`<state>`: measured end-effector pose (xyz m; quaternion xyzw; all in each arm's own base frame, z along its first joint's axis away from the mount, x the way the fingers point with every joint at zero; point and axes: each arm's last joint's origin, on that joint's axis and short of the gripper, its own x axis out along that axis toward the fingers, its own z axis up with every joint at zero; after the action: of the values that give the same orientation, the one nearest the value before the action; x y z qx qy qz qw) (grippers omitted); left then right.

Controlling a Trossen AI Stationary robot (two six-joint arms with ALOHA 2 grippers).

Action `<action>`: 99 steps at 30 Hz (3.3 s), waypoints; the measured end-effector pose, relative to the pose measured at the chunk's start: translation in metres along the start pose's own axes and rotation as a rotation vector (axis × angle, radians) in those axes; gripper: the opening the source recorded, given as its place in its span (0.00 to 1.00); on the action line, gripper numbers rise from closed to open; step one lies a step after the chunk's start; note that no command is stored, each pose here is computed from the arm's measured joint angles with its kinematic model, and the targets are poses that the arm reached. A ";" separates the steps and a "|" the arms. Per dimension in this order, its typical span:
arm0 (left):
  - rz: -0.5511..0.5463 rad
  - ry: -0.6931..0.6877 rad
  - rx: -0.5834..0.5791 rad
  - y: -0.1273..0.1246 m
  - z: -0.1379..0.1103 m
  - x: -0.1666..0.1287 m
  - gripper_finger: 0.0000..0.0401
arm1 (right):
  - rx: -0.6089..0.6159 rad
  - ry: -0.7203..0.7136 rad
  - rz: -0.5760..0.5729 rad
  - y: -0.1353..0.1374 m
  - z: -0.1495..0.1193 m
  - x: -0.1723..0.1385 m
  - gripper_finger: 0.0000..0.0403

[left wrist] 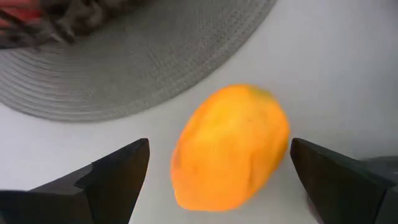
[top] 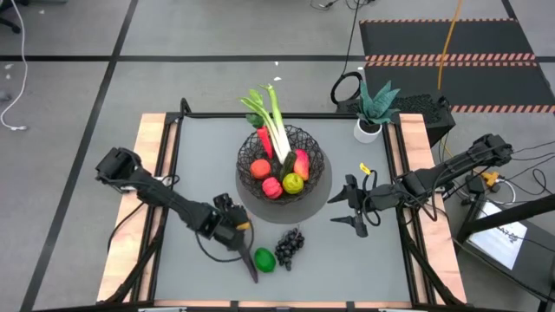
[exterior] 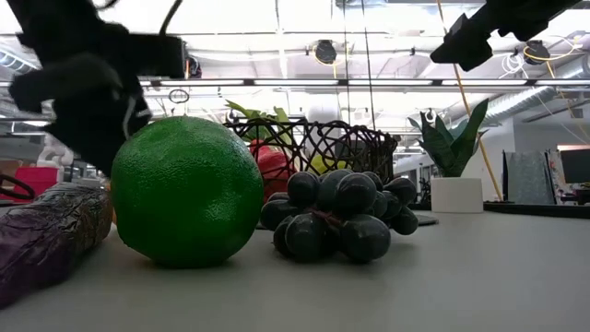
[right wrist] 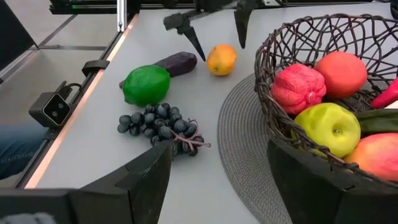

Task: Build produce basket
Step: Put the yellow lemon into the black woven basket

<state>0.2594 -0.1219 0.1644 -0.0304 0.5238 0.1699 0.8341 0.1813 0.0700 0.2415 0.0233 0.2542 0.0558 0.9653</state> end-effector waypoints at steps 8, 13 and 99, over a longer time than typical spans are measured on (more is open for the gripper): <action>-0.038 -0.008 0.013 0.006 -0.006 0.014 0.89 | 0.005 0.008 -0.002 0.000 -0.001 0.000 0.64; -0.045 -0.015 0.009 0.005 -0.005 0.013 0.70 | 0.006 0.008 -0.002 0.000 -0.001 0.000 0.64; -0.122 -0.588 -0.338 0.007 0.143 -0.107 0.62 | 0.015 -0.072 -0.048 -0.001 0.006 0.000 0.64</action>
<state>0.3381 -0.1098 0.3240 -0.1492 0.2228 0.2056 0.9412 0.1844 0.0691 0.2469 0.0262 0.2200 0.0297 0.9747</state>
